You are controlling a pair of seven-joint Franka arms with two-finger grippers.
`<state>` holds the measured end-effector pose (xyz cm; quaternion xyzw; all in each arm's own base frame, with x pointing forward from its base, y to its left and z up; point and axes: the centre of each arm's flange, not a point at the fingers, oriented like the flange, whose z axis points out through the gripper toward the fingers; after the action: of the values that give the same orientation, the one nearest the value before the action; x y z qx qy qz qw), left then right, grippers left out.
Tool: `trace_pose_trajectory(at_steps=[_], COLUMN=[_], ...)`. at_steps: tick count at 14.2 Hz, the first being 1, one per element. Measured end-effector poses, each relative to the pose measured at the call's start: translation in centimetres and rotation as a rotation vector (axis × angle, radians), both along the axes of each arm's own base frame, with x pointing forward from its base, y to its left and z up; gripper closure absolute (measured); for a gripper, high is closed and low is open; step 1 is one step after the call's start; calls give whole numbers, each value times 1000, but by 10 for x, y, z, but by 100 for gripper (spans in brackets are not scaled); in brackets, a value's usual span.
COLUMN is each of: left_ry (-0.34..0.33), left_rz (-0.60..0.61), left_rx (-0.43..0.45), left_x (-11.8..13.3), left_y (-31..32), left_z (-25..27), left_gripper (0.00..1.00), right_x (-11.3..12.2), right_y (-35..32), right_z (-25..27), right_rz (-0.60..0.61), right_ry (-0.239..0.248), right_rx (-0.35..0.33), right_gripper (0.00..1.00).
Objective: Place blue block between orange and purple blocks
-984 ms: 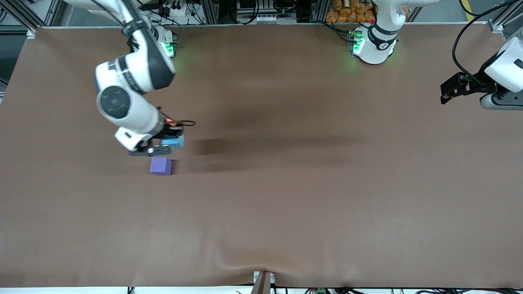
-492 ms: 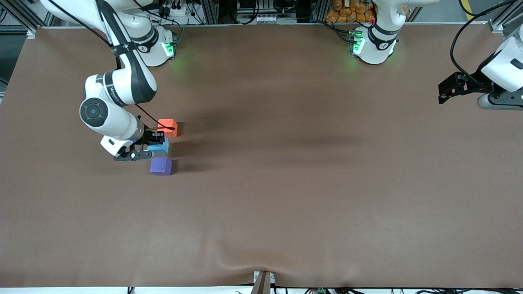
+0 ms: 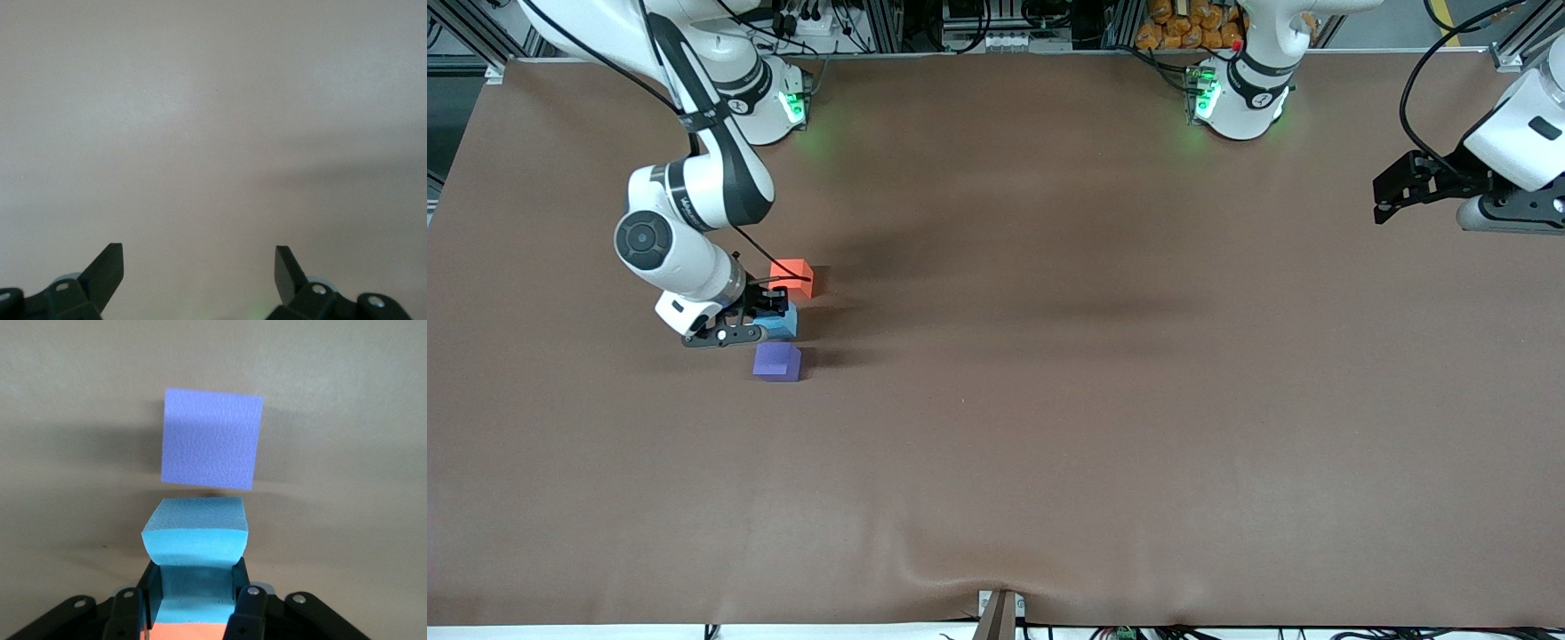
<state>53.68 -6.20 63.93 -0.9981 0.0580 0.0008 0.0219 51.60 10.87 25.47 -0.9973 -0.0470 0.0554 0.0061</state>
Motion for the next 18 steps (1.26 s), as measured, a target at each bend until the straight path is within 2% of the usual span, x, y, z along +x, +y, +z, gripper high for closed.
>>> trace_pose_trajectory(at_steps=[5,13,15,17,18], left_ry=[6,-9,-9,-9,-9], left_rz=[6,-2,-2,-2,-2], left_rx=[0,-1,-1,-1,-1], left_x=[3,3,3,3,3], left_y=[3,-1,-1,-1,-1], left_z=[-4,3,3,3,3], left_gripper=[0,0,0,0,0], right_x=[-3,-5,-5,-5,-2], right_y=[0,-2,-2,-1,0], right_z=[-26,-34,-36,-38,-32], right_rz=[0,-27,-31,-34,-32], right_ry=[-1,8,9,26,54], right_rx=[0,14,16,15,13], right_gripper=[54,54,41,19,10])
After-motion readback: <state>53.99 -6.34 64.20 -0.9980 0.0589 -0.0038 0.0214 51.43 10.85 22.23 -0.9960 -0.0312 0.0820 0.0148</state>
